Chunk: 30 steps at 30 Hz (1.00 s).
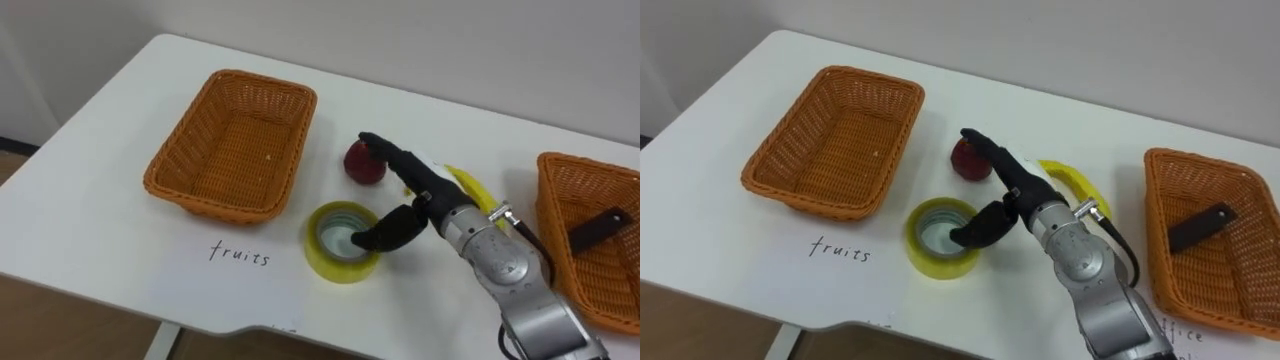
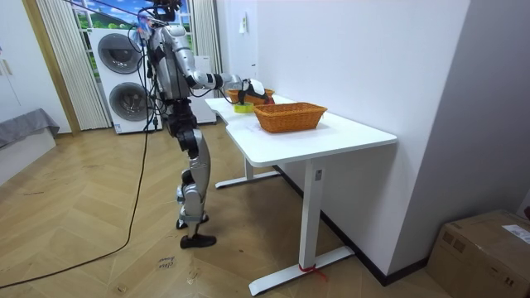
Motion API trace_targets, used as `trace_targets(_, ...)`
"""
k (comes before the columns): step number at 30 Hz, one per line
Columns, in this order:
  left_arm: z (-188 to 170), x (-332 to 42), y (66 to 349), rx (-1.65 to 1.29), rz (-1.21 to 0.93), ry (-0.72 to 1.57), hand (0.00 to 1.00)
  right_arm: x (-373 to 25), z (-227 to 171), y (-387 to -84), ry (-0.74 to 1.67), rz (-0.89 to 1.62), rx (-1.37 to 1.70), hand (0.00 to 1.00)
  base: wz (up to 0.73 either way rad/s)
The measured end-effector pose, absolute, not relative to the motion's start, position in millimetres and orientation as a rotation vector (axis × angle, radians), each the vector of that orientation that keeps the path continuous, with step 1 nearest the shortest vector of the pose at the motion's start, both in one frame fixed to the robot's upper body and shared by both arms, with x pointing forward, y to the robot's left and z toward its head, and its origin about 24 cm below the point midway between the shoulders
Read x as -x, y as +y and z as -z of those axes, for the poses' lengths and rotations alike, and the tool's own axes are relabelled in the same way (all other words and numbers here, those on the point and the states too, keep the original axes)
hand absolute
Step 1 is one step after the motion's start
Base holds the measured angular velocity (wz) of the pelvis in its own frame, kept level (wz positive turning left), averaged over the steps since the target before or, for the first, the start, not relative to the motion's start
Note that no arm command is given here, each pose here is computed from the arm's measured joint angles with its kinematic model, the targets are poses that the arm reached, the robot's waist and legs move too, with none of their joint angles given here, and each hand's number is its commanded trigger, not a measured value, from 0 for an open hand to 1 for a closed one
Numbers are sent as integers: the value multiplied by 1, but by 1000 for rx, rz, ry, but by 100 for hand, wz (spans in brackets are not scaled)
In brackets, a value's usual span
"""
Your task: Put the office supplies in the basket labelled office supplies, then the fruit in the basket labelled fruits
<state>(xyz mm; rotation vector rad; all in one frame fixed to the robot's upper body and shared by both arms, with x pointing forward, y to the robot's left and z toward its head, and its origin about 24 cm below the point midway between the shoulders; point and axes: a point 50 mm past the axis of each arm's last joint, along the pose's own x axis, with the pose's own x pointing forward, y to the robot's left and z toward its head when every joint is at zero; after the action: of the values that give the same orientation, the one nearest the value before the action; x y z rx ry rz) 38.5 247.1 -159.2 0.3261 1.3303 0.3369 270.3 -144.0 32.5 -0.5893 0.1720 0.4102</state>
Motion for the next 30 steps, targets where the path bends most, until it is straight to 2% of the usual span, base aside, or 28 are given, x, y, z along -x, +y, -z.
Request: trace_targets(30, 158, -46, 247, -349, -350, 1334, 0, -281, -25, -142, 229, -440, 662, 0, 0)
